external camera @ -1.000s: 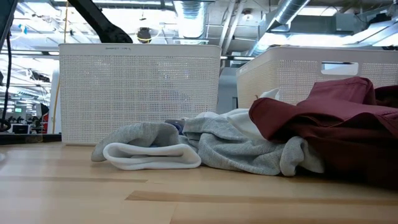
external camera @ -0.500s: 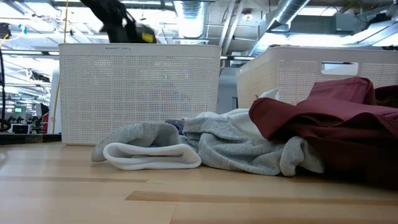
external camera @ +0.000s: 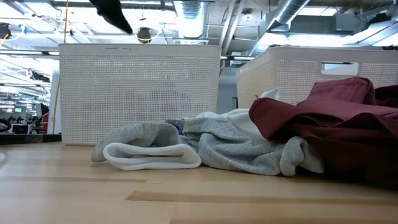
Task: Sort clothes
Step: Put the red sock into the right white laundry organizer
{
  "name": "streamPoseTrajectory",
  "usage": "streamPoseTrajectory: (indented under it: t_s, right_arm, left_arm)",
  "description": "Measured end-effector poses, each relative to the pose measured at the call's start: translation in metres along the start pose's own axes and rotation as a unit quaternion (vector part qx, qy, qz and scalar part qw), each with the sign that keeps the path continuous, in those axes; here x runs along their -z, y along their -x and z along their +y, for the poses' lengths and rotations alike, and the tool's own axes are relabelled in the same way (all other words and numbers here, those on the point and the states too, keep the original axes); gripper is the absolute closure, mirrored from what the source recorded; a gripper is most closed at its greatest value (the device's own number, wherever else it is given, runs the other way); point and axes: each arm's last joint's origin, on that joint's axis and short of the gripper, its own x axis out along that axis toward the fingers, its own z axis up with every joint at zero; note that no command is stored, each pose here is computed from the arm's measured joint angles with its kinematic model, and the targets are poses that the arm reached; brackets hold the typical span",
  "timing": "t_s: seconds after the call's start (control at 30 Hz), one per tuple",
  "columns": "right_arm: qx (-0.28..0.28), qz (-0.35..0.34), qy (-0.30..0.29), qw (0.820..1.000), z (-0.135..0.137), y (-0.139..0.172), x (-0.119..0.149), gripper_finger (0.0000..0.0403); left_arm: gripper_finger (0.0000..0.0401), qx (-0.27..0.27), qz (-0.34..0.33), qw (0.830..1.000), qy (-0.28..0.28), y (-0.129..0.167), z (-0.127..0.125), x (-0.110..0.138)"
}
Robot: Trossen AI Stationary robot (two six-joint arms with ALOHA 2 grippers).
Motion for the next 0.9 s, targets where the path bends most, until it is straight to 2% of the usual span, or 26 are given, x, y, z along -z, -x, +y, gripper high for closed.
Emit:
streamPoseTrajectory:
  t_s: [0.2, 0.4, 0.63, 0.9]
  right_arm:
    - [0.0, 0.0, 0.0, 1.0, 0.0, 0.0, 0.0, 0.0294]
    - [0.0, 0.0, 0.007, 1.0, 0.0, 0.0, 0.0, 0.0294]
    - [0.0, 0.0, 0.007, 1.0, 0.0, 0.0, 0.0, 0.0294]
    - [0.0, 0.0, 0.007, 1.0, 0.0, 0.0, 0.0, 0.0294]
  left_arm:
    - [0.0181, 0.05, -0.105, 0.993, 0.016, 0.051, -0.013, 0.001]
    - [0.0181, 0.132, -0.165, 0.977, 0.034, 0.079, -0.027, 0.005]
    - [0.0181, 0.239, -0.143, 0.96, 0.038, 0.085, -0.046, 0.009]
    - [0.0181, 0.336, -0.102, 0.936, 0.027, 0.064, -0.077, 0.01]
